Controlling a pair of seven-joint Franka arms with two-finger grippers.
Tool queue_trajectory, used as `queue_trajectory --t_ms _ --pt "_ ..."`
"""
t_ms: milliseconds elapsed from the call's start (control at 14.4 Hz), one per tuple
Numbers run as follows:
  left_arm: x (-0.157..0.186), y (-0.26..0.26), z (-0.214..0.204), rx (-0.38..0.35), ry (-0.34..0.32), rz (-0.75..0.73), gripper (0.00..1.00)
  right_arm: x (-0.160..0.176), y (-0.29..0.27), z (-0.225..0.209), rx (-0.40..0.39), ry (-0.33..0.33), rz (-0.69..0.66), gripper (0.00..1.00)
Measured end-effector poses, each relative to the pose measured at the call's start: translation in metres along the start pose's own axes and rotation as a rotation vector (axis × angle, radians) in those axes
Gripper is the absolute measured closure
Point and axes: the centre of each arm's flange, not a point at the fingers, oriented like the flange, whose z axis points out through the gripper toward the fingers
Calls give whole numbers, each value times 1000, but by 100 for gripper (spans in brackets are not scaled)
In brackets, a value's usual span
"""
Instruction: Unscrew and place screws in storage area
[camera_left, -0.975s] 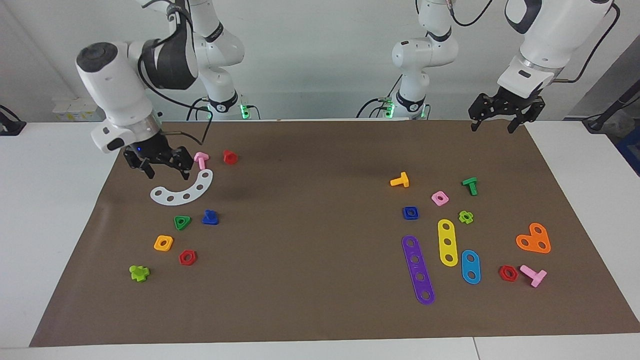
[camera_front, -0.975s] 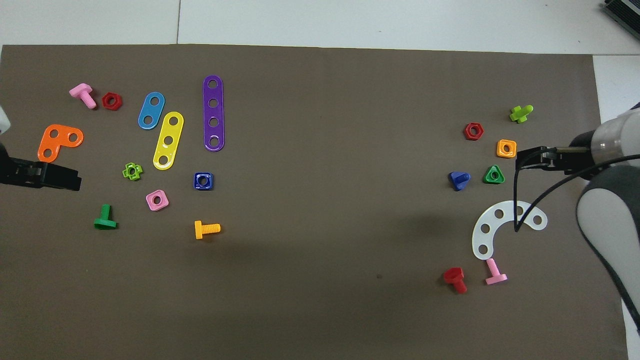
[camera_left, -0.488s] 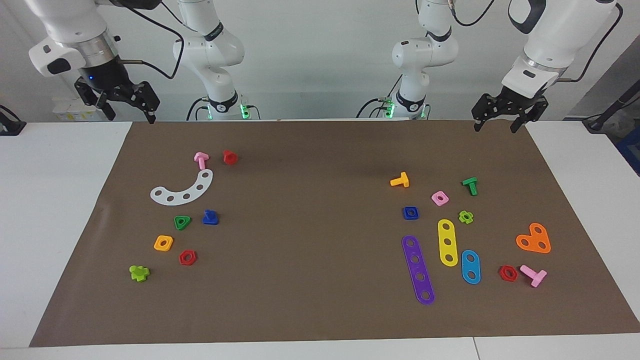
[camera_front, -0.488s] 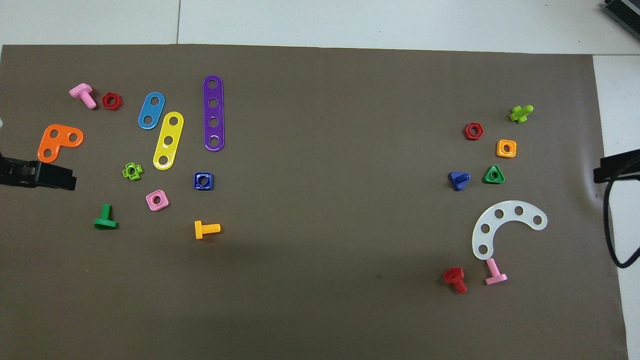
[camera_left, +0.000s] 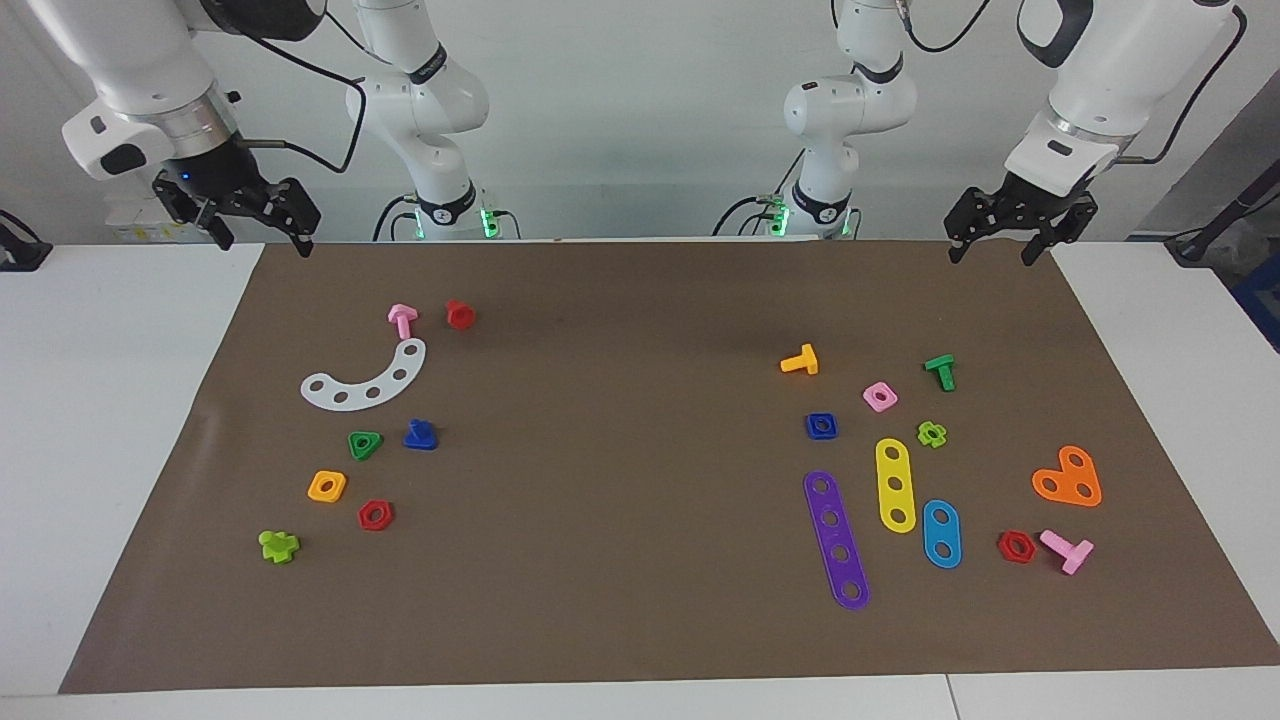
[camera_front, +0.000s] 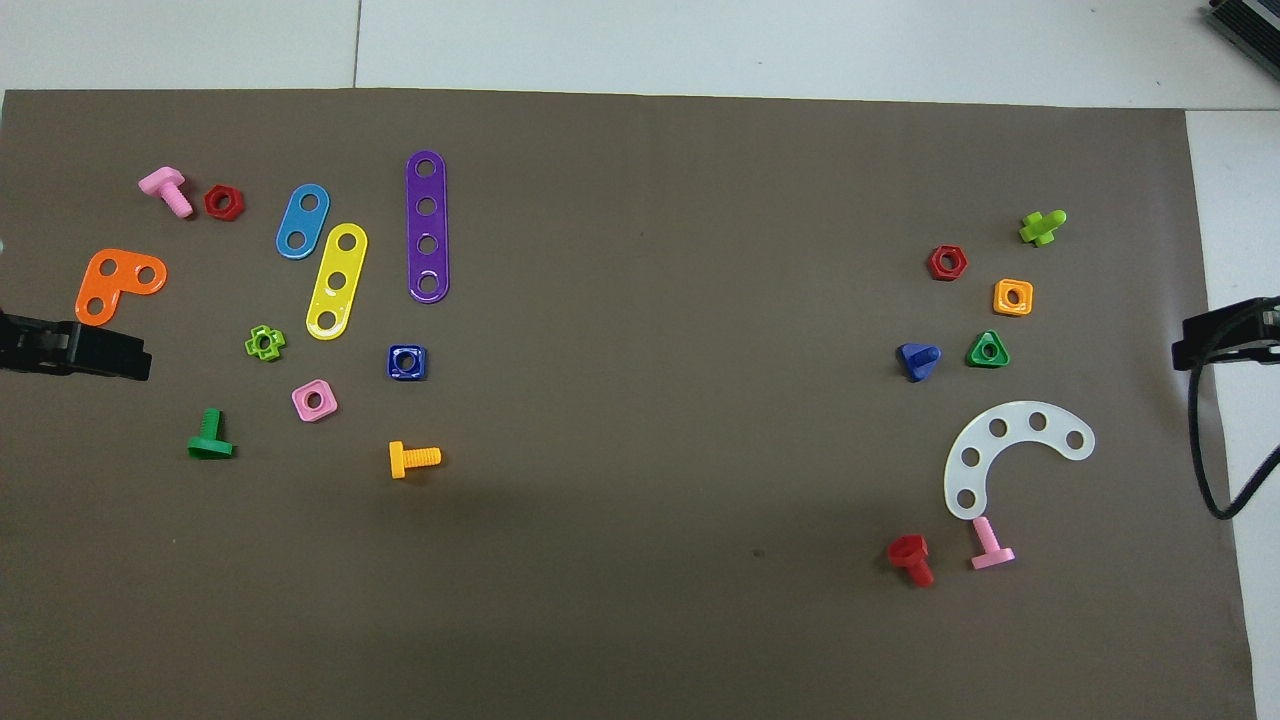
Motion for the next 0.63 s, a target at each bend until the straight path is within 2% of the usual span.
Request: queue_trajectory --t_ms 627 --pt "0 -3 0 0 0 -5 0 1 -9 -2 14 11 5 0"
